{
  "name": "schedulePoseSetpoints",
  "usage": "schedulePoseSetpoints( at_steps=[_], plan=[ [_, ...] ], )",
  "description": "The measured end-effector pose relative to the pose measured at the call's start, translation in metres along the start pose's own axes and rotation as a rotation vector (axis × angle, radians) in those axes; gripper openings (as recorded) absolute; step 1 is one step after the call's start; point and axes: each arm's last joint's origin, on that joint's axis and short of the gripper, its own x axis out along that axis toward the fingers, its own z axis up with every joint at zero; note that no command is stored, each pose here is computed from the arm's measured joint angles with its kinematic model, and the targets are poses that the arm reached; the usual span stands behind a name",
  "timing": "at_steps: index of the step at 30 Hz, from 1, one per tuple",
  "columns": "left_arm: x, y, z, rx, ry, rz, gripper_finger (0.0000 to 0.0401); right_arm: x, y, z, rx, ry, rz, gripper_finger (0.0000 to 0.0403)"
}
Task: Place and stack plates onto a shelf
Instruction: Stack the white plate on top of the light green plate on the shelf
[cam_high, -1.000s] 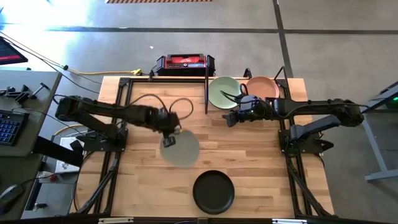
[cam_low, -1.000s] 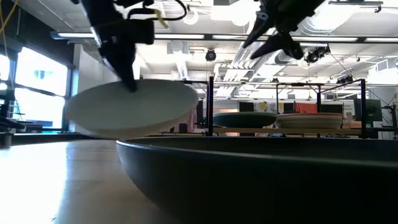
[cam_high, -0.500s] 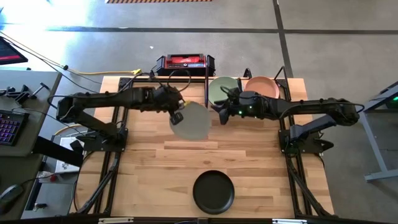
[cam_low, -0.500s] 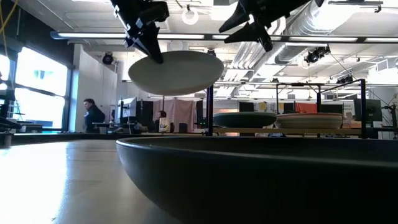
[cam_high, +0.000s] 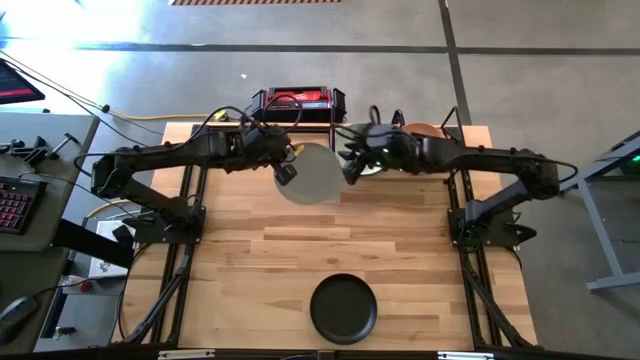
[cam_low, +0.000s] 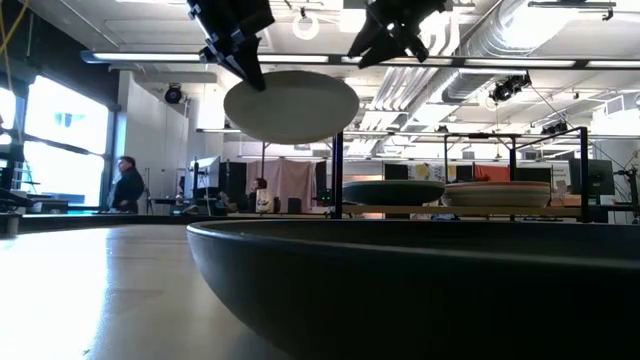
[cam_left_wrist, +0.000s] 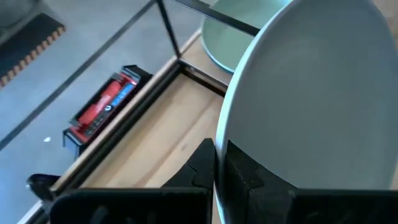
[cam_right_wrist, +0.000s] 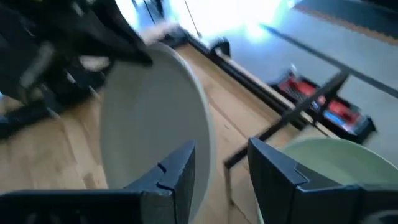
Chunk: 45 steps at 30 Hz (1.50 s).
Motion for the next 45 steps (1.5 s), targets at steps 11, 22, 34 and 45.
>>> schedulePoseSetpoints(
  at_steps=[11, 22, 34, 45],
  plan=[
    [0.001, 0.001, 0.004, 0.005, -0.037, 0.024, 0.0001, 0.030, 0.013, 0.009, -0.066, 0.119, -0.041, 0.0128],
    [0.000, 0.000, 0.009, 0.028, -0.088, 0.013, 0.0001, 0.038, 0.008, 0.005, -0.062, 0.155, -0.067, 0.0092],
    [-0.001, 0.000, 0.012, 0.071, -0.112, 0.012, 0.0021, 0.039, 0.005, 0.006, -0.008, 0.148, -0.093, 0.0005],
    [0.001, 0.000, 0.011, 0.063, -0.090, -0.098, 0.0072, 0.039, 0.004, 0.004, 0.021, 0.170, -0.101, 0.0001]
  ],
)
